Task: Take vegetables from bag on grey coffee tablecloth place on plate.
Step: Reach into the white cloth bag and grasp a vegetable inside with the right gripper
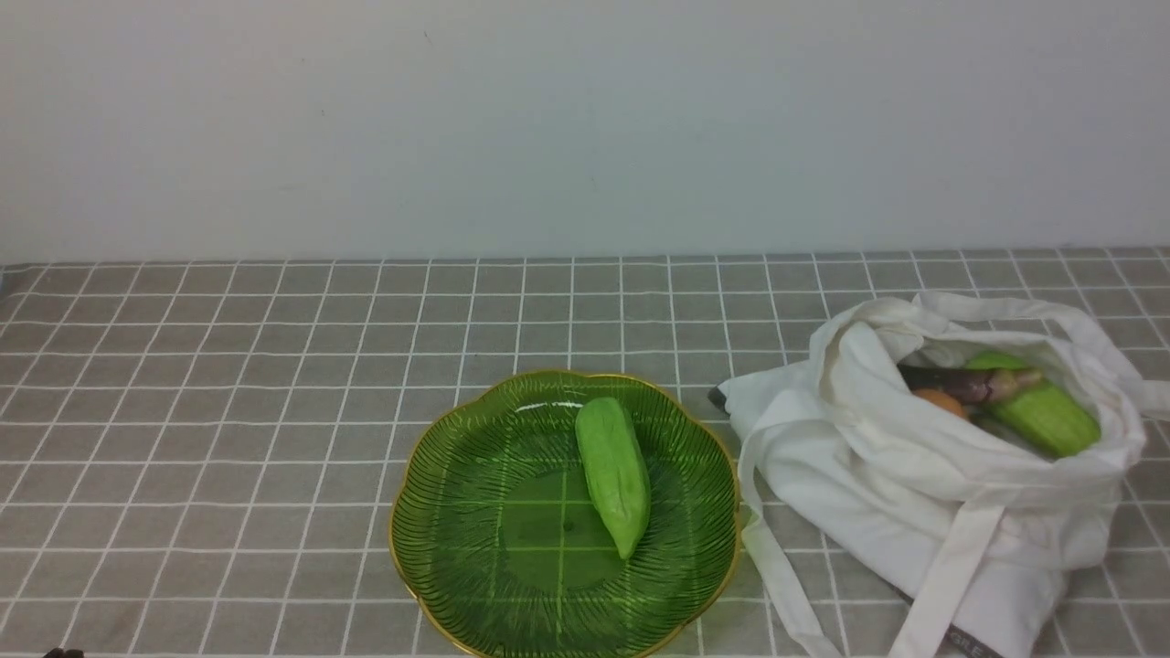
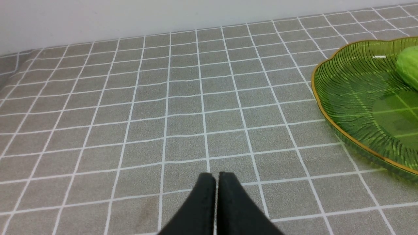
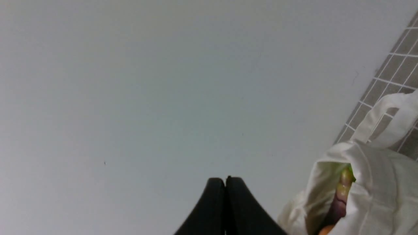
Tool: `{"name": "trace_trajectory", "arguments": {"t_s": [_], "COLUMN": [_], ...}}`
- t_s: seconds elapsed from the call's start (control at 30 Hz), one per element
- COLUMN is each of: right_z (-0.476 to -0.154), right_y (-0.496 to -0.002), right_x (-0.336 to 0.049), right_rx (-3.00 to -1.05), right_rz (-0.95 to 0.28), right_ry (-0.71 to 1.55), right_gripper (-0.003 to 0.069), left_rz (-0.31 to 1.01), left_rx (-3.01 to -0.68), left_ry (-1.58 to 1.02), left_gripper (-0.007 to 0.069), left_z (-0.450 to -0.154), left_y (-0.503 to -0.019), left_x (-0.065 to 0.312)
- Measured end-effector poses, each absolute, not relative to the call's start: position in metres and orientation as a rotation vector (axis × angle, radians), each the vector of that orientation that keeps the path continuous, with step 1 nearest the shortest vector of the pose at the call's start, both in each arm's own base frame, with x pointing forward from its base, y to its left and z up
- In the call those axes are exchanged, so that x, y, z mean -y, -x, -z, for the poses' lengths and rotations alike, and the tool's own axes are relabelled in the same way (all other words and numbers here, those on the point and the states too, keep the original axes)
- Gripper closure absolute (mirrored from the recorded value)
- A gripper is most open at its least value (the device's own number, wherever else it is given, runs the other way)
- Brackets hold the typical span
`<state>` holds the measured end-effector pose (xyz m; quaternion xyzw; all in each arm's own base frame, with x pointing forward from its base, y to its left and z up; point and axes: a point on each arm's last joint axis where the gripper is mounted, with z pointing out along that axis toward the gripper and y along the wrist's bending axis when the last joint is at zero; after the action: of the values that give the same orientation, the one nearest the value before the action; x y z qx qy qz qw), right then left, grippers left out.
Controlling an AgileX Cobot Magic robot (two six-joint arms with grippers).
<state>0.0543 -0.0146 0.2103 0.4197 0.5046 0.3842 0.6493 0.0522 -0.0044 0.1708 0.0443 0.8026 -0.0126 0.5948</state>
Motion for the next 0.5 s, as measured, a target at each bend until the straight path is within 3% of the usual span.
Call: {"name": "trace_trajectory", "arguments": {"t_s": [0.13,0.23,0.27,0.4,0.5], "right_z": [-0.223,-0.286,-0.290,-0.362,-0.372], "right_y": [-0.052,-0.041,-0.042,-0.069,-0.096], "right_x": [0.016,0.004,0.003,-0.021,-0.030], "right_rx": [-1.100,-1.152,-1.164,-1.483,-1.709], "right_rz": [-0.881,-0.773,-0.763,-0.605,-0.558], "right_ry": [-0.953,-0.620,-0.603,-0.201,-0.057], "right_gripper": [0.0670,0.0670,0.0670,0.0670,0.0670], "left_rz": [0.029,0.029,0.029,0.029,0.029], "left_rx": [-1.865,-1.865,-1.865,-1.865,-1.865], "left_ry": [-0.103,-0.103,-0.103,-0.103,-0.103], "left_gripper": [0.0630,0.0630,0.0630,0.0630,0.0630], "left_z": [-0.171,-0.171,-0.171,-0.171,-0.171], "left_y": [-0.052,-0.052,-0.052,-0.052,-0.052], "left_x": [0.004,0.004,0.004,0.004,0.004]}}
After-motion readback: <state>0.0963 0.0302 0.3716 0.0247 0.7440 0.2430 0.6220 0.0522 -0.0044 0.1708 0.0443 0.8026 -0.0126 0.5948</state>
